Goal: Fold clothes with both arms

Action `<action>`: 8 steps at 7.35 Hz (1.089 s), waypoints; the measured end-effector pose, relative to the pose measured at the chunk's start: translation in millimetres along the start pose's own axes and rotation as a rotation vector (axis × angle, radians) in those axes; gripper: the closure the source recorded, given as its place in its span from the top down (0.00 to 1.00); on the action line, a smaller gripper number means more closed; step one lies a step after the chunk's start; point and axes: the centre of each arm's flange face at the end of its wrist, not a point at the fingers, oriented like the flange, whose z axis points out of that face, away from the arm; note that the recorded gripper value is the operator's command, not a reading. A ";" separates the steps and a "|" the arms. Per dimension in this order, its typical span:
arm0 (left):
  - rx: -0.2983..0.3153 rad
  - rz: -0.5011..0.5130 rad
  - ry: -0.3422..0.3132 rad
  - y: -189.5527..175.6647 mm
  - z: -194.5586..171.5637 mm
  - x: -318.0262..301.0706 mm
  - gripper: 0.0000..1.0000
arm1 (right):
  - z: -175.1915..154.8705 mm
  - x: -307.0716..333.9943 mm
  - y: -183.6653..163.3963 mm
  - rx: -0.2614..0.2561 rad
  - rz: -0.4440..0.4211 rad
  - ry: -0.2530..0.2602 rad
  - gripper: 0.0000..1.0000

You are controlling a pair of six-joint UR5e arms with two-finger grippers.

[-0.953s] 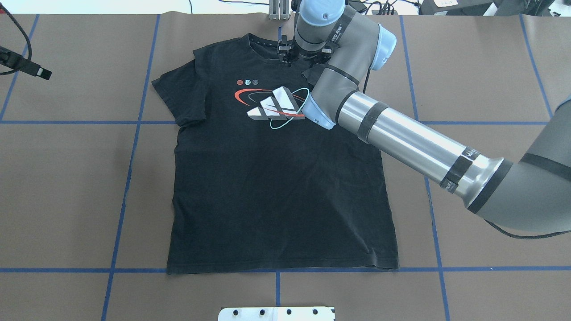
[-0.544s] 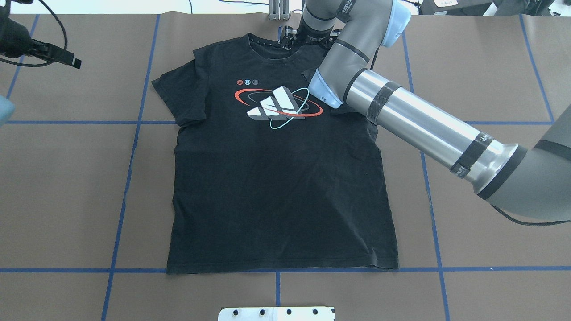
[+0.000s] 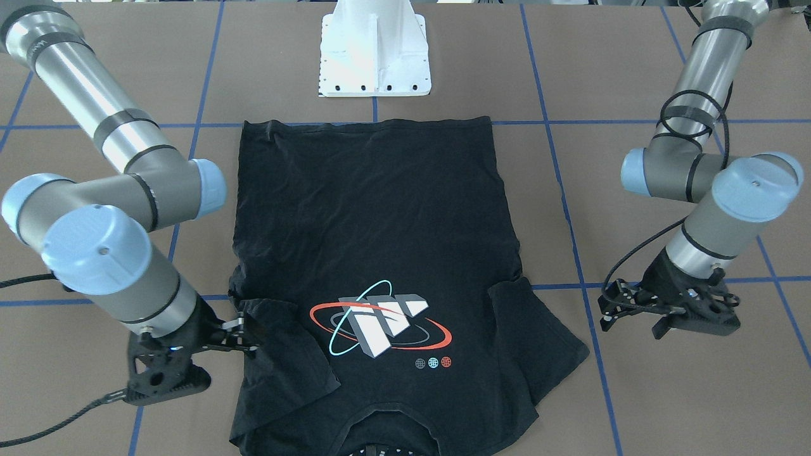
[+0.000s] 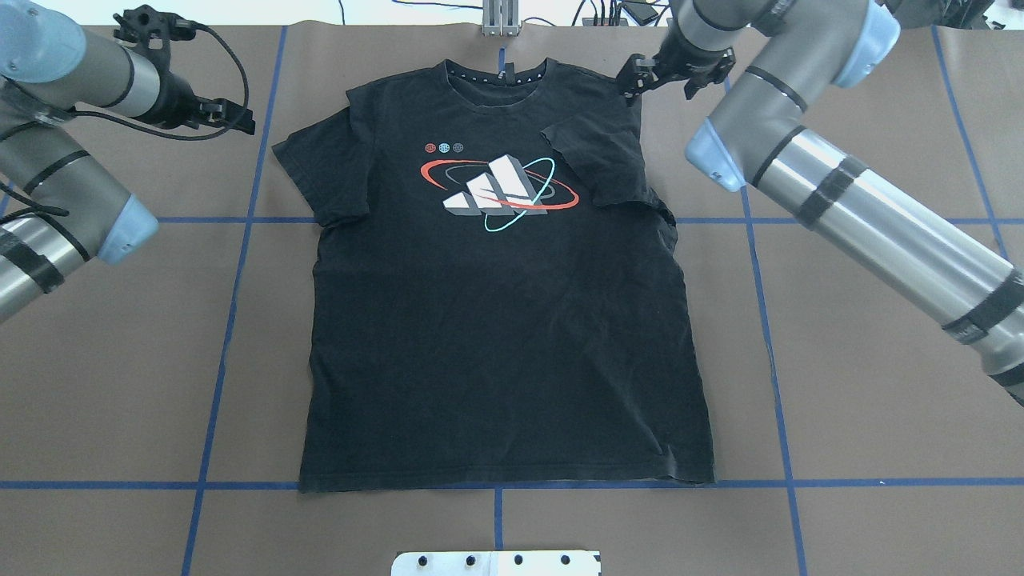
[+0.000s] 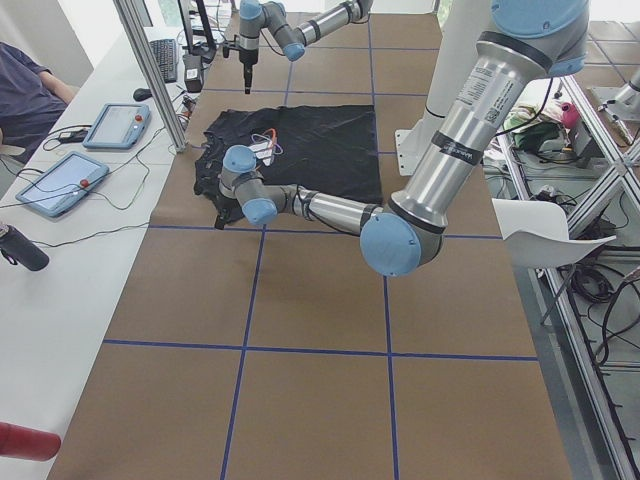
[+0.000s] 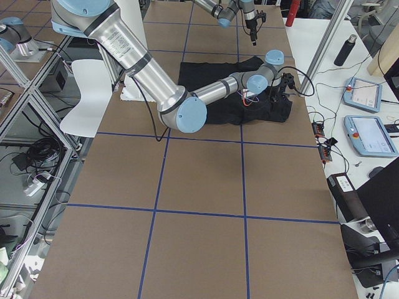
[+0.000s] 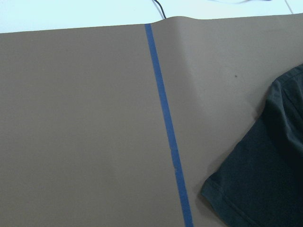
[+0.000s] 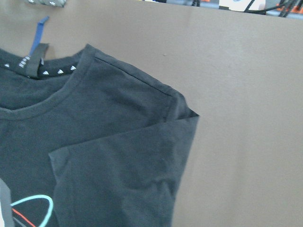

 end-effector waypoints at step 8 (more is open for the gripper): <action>0.032 -0.010 -0.031 1.3 67.4 30.3 0.42 | 1.2 58.6 25.4 -0.008 -0.052 0.017 0.99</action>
